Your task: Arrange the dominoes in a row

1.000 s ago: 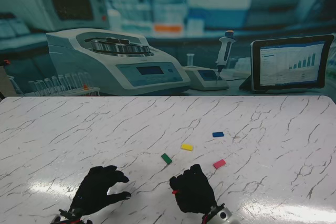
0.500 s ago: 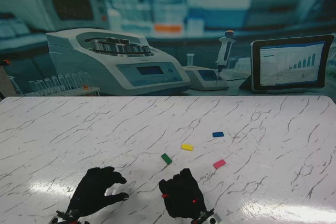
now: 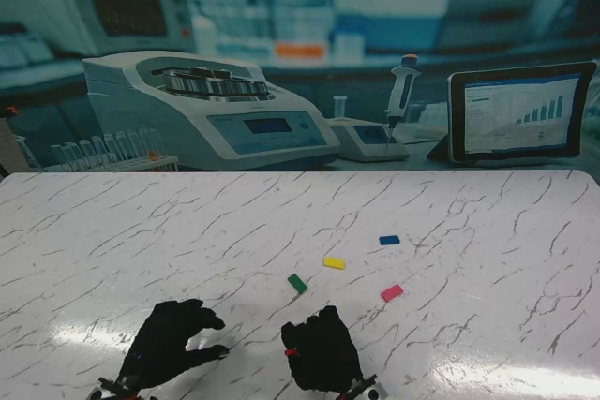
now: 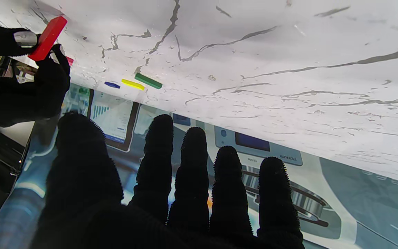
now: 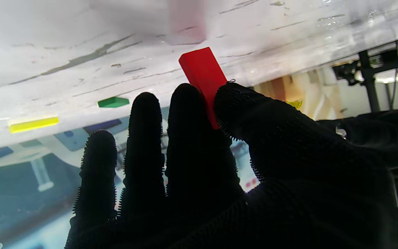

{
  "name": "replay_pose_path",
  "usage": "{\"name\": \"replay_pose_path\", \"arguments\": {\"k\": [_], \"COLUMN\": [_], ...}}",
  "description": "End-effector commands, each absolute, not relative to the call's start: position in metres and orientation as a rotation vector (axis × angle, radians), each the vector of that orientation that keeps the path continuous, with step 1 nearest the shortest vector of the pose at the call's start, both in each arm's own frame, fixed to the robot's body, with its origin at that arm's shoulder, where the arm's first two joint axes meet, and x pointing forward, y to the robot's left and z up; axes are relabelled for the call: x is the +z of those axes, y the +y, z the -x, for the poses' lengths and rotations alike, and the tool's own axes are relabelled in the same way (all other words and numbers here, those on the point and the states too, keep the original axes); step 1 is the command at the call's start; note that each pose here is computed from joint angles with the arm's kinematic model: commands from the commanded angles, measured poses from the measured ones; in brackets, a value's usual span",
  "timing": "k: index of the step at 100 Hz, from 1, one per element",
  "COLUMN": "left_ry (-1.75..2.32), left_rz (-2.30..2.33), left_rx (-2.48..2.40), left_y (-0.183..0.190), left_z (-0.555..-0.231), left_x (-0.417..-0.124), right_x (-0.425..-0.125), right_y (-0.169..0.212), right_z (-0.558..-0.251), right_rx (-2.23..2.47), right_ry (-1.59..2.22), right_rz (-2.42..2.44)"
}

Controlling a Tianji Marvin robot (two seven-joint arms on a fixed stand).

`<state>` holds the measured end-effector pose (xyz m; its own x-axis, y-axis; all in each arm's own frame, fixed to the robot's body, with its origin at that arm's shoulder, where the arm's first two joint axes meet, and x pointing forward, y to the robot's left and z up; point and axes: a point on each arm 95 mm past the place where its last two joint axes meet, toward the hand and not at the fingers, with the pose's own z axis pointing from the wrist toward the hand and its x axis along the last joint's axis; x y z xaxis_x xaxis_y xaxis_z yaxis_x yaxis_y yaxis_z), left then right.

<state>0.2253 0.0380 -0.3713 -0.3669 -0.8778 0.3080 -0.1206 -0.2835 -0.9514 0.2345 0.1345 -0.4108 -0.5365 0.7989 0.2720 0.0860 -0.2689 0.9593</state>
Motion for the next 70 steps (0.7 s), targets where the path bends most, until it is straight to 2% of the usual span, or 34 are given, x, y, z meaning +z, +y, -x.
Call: {"name": "replay_pose_path", "arguments": {"k": [1, 70], "left_ry": [1.398, 1.396], "left_rz": [1.296, 1.308], "left_rx": [-1.724, -1.723], "left_y": [0.0349, 0.0364], "left_z": [-0.2212, -0.2223], "left_x": [-0.374, -0.377], "right_x": [-0.4145, -0.4174], "right_y": [0.1383, 0.1402], "right_z": [-0.2306, -0.2274], "right_rx": [1.864, 1.857], "right_ry": [1.464, 1.442], "right_rz": [-1.126, -1.187]}}
